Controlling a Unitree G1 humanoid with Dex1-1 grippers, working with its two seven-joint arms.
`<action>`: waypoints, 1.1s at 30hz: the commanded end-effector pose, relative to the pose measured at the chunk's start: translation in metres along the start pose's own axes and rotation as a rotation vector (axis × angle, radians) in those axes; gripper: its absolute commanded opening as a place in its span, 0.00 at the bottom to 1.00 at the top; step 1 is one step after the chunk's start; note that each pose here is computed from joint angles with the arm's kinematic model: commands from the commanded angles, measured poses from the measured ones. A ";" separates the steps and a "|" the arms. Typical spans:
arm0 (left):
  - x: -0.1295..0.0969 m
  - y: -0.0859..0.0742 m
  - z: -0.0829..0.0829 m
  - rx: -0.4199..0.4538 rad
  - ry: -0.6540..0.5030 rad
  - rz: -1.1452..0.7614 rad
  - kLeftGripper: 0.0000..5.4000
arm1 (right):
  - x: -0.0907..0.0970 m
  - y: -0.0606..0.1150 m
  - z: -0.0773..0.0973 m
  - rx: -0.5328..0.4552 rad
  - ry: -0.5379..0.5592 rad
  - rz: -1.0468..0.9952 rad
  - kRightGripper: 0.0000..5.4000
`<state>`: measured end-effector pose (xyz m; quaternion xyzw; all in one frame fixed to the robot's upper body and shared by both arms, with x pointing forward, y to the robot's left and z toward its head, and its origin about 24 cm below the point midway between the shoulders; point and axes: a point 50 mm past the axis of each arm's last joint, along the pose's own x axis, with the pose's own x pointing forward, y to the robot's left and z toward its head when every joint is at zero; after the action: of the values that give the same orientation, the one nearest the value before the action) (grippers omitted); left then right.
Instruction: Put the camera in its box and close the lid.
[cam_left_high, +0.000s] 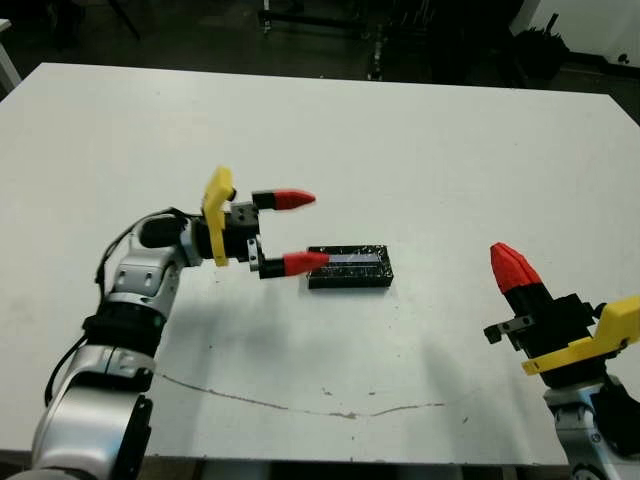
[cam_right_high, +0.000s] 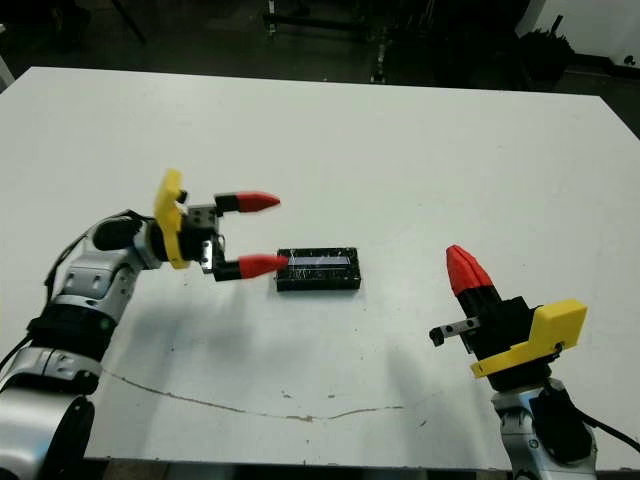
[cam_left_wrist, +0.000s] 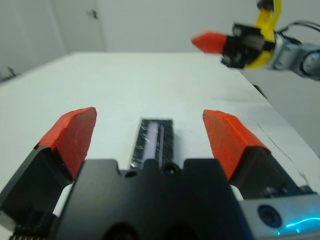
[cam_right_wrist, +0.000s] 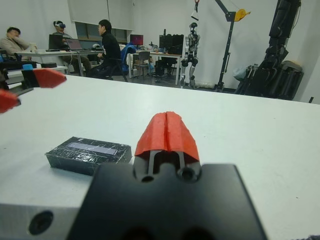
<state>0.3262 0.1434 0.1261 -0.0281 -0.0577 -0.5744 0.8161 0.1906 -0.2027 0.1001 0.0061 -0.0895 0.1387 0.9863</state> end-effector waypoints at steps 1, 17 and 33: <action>0.002 -0.007 -0.009 -0.110 -0.102 0.187 0.99 | -0.002 -0.001 -0.002 0.007 0.009 -0.017 0.00; 0.062 -0.047 -0.030 0.030 0.128 0.517 0.57 | 0.000 0.003 -0.004 0.015 0.004 -0.024 0.00; 0.061 -0.058 -0.092 0.160 0.587 0.357 0.12 | 0.001 0.005 -0.004 0.014 0.001 -0.029 0.00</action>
<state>0.3021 0.0476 0.0660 0.1819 0.0682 -0.4043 0.8937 0.1909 -0.1957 0.0976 0.0161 -0.0929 0.1329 0.9866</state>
